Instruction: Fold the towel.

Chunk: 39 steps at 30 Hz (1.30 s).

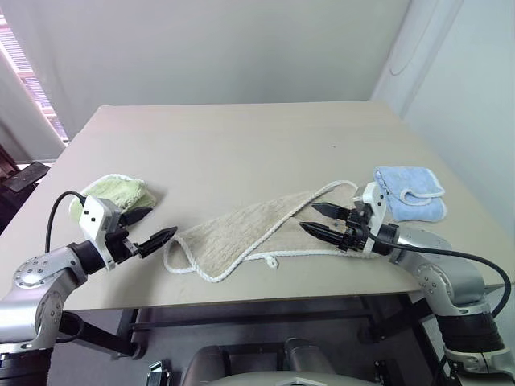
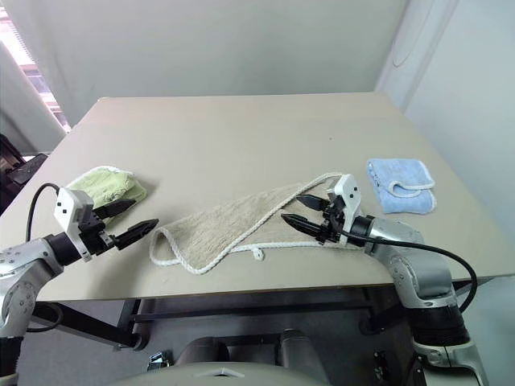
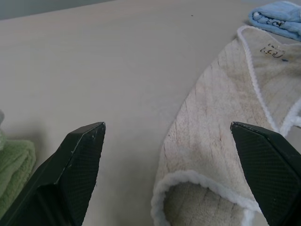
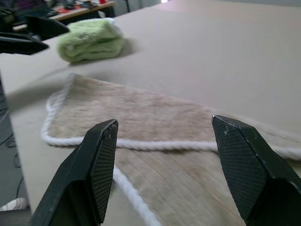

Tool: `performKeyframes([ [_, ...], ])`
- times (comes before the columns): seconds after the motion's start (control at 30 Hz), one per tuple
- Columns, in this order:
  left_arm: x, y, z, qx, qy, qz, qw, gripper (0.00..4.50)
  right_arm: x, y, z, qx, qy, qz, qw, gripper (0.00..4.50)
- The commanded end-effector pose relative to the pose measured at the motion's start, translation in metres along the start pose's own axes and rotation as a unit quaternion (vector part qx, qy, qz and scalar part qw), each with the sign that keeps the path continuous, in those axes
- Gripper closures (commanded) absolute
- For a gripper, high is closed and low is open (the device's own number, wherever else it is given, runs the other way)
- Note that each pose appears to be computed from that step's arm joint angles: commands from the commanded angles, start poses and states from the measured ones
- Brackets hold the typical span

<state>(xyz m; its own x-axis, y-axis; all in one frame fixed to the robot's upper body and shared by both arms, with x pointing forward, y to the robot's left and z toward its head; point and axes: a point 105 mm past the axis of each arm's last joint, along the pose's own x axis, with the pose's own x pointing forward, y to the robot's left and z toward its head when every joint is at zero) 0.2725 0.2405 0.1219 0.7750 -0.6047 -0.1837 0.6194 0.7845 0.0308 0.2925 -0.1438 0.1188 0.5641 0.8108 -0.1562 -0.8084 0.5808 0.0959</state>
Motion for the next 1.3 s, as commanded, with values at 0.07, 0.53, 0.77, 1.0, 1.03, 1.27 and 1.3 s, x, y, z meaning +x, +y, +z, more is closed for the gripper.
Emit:
performKeyframes([
  [0.07,0.013,-0.016,0.021,0.025,-0.027,-0.039,0.999,0.01,-0.007,-0.004,0.016,-0.025,-0.018,-0.002,1.0,1.16],
  [0.53,0.031,-0.03,0.003,0.006,-0.016,-0.063,0.998,0.01,-0.013,-0.051,0.039,0.012,-0.037,-0.133,0.99,1.16],
  [0.77,0.039,-0.025,-0.002,0.001,-0.014,-0.072,0.997,0.01,-0.012,-0.087,0.025,0.048,0.042,-0.236,0.97,1.16],
  [1.0,0.048,-0.006,0.002,0.009,-0.021,-0.052,0.998,0.01,-0.006,-0.128,0.029,0.039,0.026,-0.272,0.961,1.16],
  [1.03,0.048,-0.003,0.0,0.016,-0.016,-0.047,0.999,0.01,-0.003,-0.133,0.028,0.025,0.029,-0.274,0.961,1.16],
  [1.27,0.057,-0.004,0.003,0.039,-0.03,-0.039,0.998,0.01,0.017,-0.165,0.012,0.025,0.047,-0.323,0.945,1.16],
  [1.3,0.057,-0.003,0.004,0.039,-0.032,-0.036,0.998,0.01,0.019,-0.168,0.012,0.026,0.047,-0.33,0.943,1.16],
])
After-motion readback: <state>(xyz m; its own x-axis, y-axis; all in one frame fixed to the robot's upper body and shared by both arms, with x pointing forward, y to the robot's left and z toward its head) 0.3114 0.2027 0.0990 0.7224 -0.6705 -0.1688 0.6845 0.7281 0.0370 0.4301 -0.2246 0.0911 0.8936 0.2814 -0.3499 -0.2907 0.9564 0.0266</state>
